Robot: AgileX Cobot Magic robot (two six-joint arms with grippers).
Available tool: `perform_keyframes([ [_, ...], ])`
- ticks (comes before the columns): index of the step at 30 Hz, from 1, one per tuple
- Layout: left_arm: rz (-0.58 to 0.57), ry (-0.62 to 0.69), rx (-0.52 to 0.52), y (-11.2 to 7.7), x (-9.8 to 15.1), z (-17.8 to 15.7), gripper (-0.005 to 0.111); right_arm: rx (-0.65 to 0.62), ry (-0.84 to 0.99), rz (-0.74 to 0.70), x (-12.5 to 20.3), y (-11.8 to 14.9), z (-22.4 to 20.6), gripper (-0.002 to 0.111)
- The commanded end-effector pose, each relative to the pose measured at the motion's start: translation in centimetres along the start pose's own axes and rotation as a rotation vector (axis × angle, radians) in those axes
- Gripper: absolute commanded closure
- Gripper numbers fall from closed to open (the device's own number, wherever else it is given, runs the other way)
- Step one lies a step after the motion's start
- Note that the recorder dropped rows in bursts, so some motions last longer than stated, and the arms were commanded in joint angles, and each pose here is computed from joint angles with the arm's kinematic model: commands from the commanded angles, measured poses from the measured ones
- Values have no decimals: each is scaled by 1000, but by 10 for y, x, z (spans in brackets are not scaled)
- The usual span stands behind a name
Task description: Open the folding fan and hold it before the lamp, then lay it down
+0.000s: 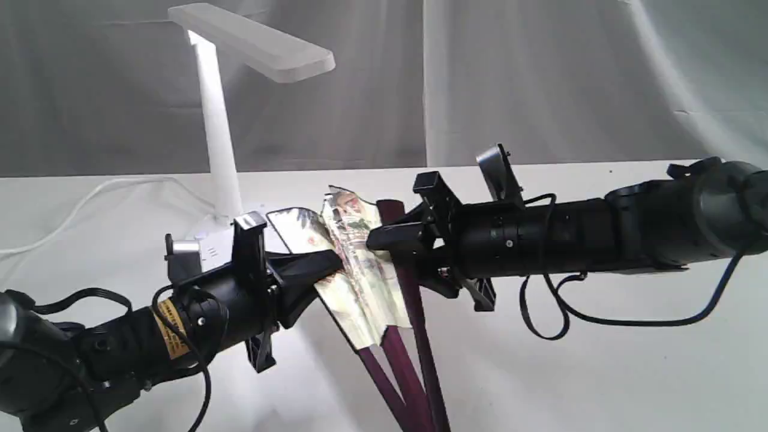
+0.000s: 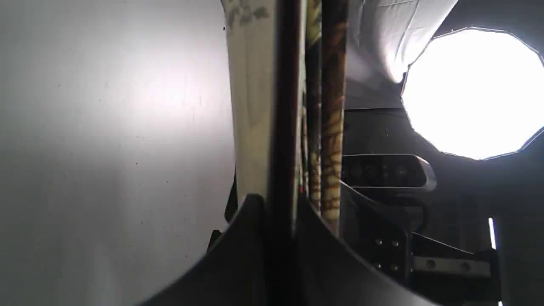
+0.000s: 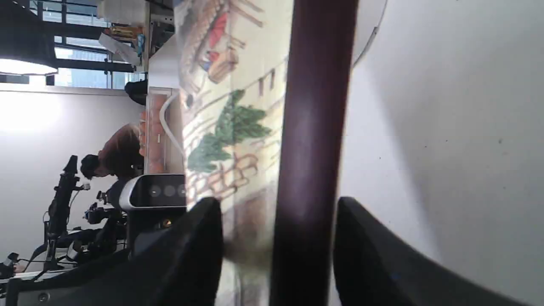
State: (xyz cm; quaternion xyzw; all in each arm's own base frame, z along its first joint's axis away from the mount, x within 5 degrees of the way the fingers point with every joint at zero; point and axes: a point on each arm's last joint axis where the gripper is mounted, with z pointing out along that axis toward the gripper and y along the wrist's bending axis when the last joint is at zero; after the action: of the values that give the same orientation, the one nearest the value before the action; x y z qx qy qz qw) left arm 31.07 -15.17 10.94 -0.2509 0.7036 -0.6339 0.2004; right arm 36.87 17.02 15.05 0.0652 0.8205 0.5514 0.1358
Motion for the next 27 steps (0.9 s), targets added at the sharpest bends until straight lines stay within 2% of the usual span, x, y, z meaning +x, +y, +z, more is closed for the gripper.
perform_keyframes([
  [1, 14, 25, 21, -5, 3, -1, 107, -16, 9, -20, 1, 3, 1, 74],
  [6, 15, 30, 20, -5, 3, -1, 107, -13, -9, -14, -4, 0, -4, 88],
  [12, 8, 11, 24, -5, 1, -1, 107, -12, -11, -33, -5, 0, -5, 91],
  [14, 7, 7, 25, -5, 1, -1, 107, -12, -11, -48, -5, 0, -5, 96],
  [16, 4, 1, 27, -6, 0, -1, 107, -12, -11, -70, -5, 0, -5, 107],
  [22, -4, -19, 32, -6, -1, -1, 107, -25, -18, -64, -9, -1, -10, 108],
  [27, -39, -107, 44, -11, -3, -11, 107, -61, -15, -29, -13, -2, -18, 108],
])
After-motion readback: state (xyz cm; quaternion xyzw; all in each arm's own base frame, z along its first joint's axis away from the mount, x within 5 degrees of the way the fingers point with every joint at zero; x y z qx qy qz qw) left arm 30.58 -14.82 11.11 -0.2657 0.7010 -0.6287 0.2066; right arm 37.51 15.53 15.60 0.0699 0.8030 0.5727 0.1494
